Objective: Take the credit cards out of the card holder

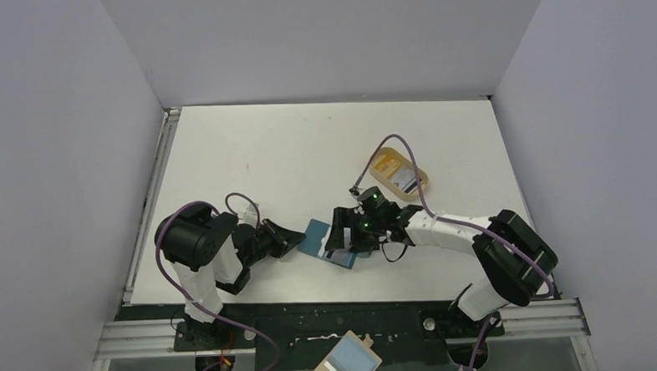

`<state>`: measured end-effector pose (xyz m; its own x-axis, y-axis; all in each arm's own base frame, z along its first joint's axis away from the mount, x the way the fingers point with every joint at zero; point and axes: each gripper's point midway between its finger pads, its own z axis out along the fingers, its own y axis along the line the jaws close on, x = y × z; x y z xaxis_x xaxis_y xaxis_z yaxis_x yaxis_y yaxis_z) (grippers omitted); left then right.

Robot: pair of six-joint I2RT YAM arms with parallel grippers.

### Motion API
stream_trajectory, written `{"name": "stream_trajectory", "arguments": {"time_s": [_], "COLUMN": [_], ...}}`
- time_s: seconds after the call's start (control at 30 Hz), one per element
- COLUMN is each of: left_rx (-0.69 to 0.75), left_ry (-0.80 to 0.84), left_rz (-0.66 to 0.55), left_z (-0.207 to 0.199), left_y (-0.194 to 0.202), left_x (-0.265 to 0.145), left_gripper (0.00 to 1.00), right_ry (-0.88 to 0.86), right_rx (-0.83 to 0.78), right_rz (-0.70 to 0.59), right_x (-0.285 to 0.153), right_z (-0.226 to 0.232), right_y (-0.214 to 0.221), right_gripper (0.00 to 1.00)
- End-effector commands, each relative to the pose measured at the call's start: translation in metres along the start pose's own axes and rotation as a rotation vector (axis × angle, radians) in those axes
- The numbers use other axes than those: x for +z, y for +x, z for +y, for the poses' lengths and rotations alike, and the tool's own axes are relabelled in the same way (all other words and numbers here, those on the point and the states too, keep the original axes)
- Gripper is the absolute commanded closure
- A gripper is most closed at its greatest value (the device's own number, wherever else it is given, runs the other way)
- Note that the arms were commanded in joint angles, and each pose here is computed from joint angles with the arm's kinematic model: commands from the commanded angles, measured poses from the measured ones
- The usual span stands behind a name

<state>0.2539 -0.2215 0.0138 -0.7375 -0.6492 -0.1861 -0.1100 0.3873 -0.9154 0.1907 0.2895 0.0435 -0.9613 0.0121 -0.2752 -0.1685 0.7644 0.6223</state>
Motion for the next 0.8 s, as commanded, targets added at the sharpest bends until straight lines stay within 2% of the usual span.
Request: {"name": "stream_trajectory", "arguments": {"time_s": [0.0,0.1,0.37,0.6,0.77], "left_rx": [0.044,0.047,0.053,0.058,0.076], "left_ry": [0.024,0.024,0.024,0.015,-0.005], "left_rz": [-0.017,-0.017,-0.016,-0.004,-0.009], "left_z": [-0.005,-0.005,-0.005,-0.002,0.003], "left_y": [-0.003,-0.003,-0.002,0.002,0.008], "left_x": [-0.003,-0.003,-0.003,-0.001,0.000], "left_gripper": [1.00,1.00,1.00,1.00,1.00], "right_ry": [0.161,0.230,0.276,0.189,0.202], "right_rx": [-0.041,-0.065,-0.099,-0.147,-0.172], "right_rz": [-0.003,0.001,-0.026,-0.105,-0.126], "right_x": [-0.006,-0.010,-0.017,-0.011,-0.009], "right_z": [-0.018,-0.023,-0.019,-0.016,-0.011], "right_y": [-0.013,-0.018,-0.031,-0.040,-0.046], "right_gripper": [0.11,0.10,0.09,0.08,0.10]}}
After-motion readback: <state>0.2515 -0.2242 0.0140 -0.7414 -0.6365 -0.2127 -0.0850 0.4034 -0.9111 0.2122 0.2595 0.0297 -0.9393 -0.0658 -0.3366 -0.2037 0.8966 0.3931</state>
